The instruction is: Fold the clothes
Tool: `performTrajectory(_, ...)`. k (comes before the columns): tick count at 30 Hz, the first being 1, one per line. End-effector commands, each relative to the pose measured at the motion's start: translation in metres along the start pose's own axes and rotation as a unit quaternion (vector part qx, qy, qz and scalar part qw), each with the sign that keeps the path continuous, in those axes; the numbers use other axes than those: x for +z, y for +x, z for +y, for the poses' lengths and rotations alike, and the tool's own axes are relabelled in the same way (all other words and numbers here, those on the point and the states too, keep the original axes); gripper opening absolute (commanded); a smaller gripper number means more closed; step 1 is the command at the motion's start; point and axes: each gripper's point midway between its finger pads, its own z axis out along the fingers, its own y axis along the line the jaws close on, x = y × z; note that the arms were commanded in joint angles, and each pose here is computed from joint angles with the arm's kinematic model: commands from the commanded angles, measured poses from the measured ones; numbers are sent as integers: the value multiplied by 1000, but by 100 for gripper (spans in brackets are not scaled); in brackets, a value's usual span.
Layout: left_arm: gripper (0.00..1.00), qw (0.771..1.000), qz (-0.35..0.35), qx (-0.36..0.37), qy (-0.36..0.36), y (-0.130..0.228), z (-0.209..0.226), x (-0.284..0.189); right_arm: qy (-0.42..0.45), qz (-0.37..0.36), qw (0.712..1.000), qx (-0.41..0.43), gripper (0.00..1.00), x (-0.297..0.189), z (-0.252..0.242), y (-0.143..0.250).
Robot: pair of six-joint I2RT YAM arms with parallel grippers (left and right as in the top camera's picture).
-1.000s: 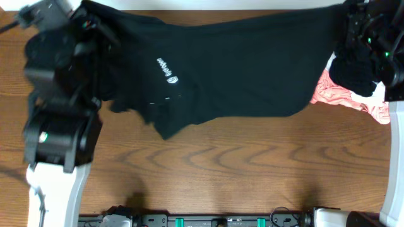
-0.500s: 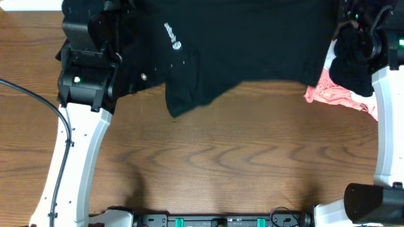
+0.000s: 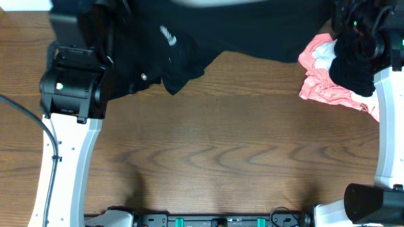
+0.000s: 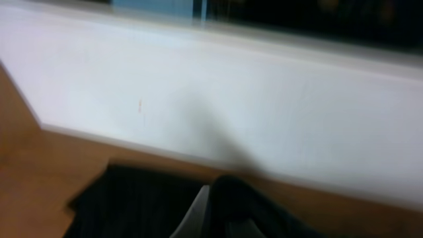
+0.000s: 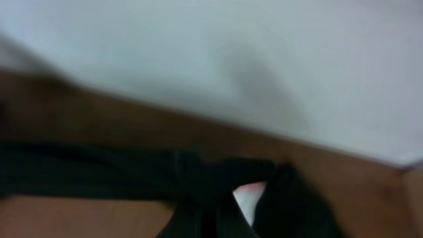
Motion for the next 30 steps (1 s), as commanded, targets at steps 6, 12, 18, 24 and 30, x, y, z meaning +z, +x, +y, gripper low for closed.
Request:
performTrajectory(6,6,984,171,11,-48,84,24,-15,-64,137,988,27,1,-24,23,66)
performTrajectory(12,6,956,286,27,-53,136,32,-37,-95,249,963,48,1,-46,40,118)
performTrajectory(18,6,923,380,15,-56,186,35,-55,-135,335,930,72,1,-62,60,160)
performTrajectory(24,6,883,466,19,-55,238,40,-70,-154,407,896,94,1,-64,73,205)
performTrajectory(30,6,845,531,1,-62,280,43,-85,-155,457,866,129,1,-64,83,240)
